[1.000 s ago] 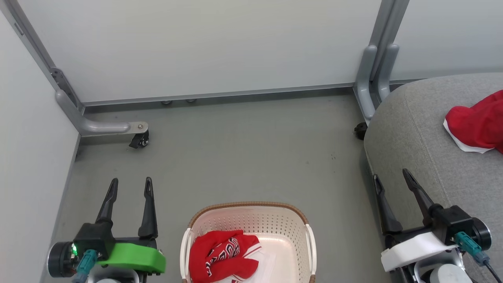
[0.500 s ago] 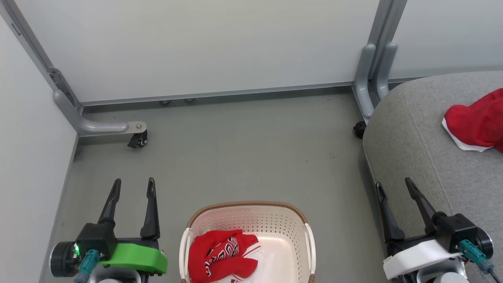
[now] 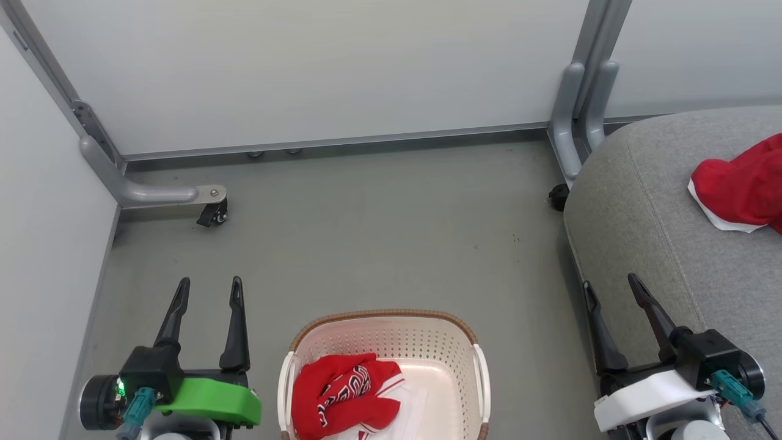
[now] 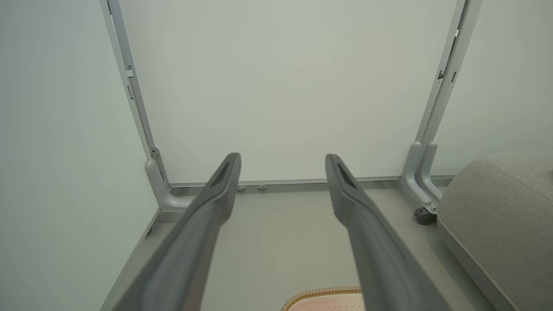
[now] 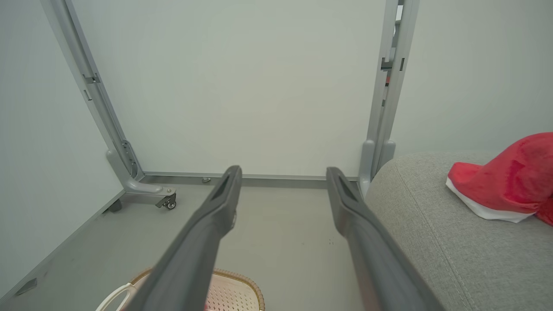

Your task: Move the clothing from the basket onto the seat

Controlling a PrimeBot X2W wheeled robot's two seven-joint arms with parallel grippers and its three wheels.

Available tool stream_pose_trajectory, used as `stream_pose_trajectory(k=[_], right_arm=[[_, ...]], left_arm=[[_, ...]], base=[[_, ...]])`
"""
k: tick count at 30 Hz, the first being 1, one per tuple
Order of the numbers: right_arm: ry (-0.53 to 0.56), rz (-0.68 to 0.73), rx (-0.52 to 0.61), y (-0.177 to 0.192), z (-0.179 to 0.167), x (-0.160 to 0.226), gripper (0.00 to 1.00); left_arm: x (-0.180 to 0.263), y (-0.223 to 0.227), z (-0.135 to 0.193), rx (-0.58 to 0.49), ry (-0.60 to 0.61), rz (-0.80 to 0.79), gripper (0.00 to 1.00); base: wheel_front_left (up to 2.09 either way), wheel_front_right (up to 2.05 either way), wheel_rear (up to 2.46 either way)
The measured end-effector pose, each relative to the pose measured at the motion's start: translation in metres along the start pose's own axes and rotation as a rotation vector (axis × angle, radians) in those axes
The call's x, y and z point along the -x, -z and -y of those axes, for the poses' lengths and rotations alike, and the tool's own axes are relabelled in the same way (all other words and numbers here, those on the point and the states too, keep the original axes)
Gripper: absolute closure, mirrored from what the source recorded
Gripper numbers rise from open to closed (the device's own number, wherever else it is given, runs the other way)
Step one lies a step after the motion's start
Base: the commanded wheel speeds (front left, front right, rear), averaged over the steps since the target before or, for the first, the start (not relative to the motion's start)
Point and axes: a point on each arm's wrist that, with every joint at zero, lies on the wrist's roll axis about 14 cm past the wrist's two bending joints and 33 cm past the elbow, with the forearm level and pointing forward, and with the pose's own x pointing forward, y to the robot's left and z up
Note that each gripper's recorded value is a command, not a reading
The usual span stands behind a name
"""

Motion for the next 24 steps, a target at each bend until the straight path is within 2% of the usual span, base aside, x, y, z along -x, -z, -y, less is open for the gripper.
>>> stream_pose_trajectory(k=[11, 24], right_arm=[[-0.010, 0.008, 0.005, -0.001, -0.002, -0.009, 0.00], [-0.047, 0.043, 0.015, -0.004, -0.006, -0.048, 0.00]], left_arm=[[-0.019, 0.005, 0.019, -0.017, 0.079, -0.012, 0.00], [-0.062, 0.055, 0.081, -0.094, 0.334, -0.139, 0.00]], base=[[0.00, 0.00, 0.00], [0.00, 0.00, 0.00]])
